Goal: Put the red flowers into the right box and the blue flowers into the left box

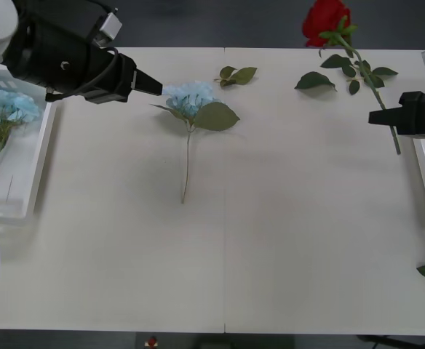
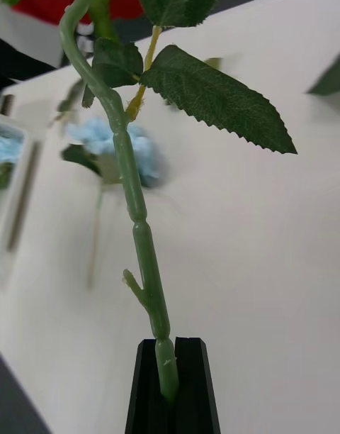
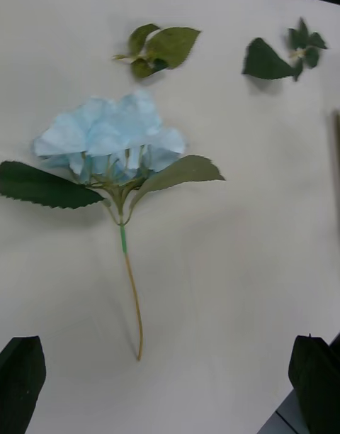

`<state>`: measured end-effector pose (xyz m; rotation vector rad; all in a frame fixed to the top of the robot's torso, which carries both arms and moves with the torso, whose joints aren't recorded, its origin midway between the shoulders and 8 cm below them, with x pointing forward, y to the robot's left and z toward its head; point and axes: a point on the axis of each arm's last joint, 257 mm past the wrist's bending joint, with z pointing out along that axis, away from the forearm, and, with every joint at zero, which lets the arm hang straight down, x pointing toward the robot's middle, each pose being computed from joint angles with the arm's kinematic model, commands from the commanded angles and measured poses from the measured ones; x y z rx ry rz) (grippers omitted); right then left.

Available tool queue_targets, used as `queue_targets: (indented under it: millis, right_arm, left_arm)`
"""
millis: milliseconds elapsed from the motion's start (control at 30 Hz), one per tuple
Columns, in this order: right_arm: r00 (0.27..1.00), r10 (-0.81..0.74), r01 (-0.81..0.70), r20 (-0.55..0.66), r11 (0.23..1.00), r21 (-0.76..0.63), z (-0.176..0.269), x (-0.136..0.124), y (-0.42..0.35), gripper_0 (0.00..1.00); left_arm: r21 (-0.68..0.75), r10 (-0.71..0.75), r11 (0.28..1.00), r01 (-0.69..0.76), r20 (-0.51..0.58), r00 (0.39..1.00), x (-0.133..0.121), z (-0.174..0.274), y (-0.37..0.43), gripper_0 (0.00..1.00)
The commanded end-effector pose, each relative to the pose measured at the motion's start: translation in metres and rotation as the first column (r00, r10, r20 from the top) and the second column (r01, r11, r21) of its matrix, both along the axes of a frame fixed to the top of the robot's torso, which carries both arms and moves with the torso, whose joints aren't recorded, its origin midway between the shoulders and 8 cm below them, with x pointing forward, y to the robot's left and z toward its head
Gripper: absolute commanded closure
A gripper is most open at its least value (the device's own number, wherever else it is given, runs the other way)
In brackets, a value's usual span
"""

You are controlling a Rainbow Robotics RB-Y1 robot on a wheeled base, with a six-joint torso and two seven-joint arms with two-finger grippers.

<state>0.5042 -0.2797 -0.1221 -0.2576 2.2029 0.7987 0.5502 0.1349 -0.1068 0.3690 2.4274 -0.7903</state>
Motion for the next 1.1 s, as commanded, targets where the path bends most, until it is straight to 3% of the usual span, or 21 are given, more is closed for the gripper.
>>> queue_targets:
  millis: [33,300,500,867,1100]
  right_arm:
    - [0.995,-0.095,0.100,0.033,0.976,-0.193,-0.002,0.017,-0.068,1.00]
    - [0.980,-0.193,0.189,0.048,0.827,-0.530,-0.026,0.013,-0.197,1.00]
    - [0.965,-0.243,0.246,0.101,0.702,-0.668,-0.012,0.009,-0.266,1.00]
    - [0.919,-0.351,0.365,0.181,0.576,-0.731,0.007,-0.001,-0.354,1.00]
    - [0.927,-0.313,0.349,0.207,0.519,-0.781,0.010,-0.005,-0.379,1.00]
  left_arm:
    - [0.067,0.104,0.992,-0.103,-0.006,0.995,0.010,-0.005,-0.008,0.00]
    - [0.181,0.243,0.954,-0.237,-0.010,0.970,0.021,-0.048,-0.023,0.00]
    - [0.243,0.300,0.925,-0.293,0.006,0.954,0.021,-0.074,-0.033,0.00]
    - [0.331,0.337,0.880,-0.342,0.073,0.939,0.025,-0.098,-0.055,0.00]
    - [0.347,0.347,0.871,-0.347,0.066,0.936,0.033,-0.111,-0.068,0.00]
